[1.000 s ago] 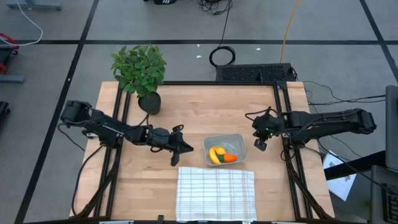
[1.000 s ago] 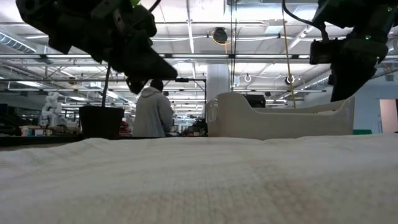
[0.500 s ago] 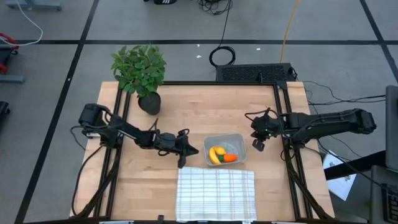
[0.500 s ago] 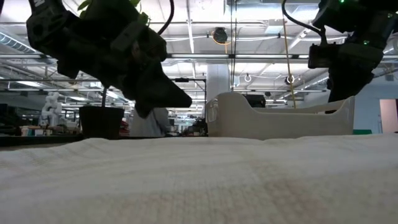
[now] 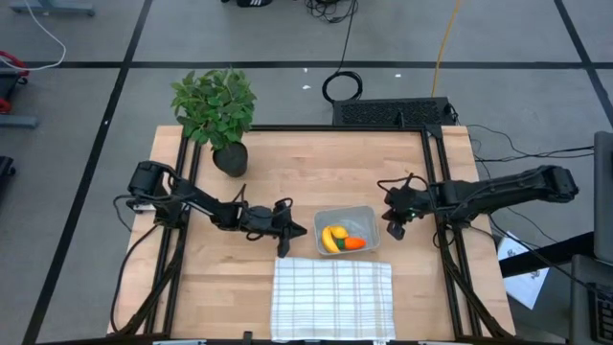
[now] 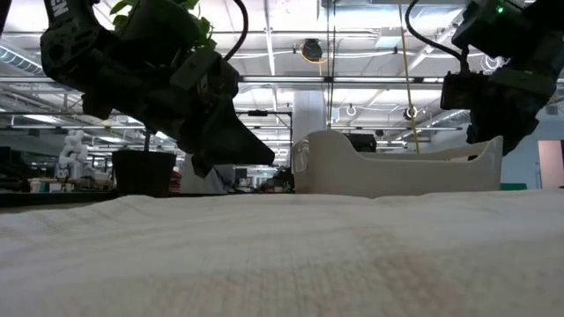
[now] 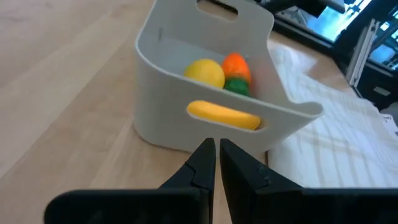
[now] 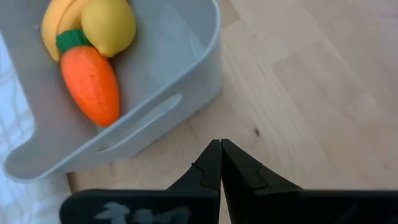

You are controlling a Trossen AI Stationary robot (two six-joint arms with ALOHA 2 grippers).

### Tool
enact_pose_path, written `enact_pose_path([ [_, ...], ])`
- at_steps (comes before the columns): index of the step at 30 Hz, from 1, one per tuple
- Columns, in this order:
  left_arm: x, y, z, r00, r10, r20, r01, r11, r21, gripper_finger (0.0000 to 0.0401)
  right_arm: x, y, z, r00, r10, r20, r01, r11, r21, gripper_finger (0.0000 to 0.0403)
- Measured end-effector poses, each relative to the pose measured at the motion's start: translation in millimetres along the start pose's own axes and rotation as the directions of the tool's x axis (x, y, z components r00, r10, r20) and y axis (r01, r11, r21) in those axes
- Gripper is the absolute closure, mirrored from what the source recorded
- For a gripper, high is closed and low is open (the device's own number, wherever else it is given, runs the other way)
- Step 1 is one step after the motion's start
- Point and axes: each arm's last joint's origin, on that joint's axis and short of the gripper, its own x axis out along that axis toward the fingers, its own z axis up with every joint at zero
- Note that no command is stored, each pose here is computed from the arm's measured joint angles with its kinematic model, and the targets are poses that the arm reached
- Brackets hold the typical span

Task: Pick and placing Produce into tupperware
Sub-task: Adjust the gray bin

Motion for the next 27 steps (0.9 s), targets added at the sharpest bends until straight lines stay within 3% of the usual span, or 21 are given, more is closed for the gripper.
enact_pose_path([
  [7, 2, -1, 10, 0.998, 0.005, 0.065, -0.008, 0.999, 0.045, 0.0375, 6, 1, -1, 0.997, 0.042, 0.061, -0.043, 0.999, 0.002, 0.0403],
  [27, 12, 11, 24, 0.999, 0.040, -0.007, -0.040, 0.997, 0.060, 0.0375, 12, 10, -3, 0.978, 0.141, 0.152, -0.141, 0.990, -0.011, 0.0403],
])
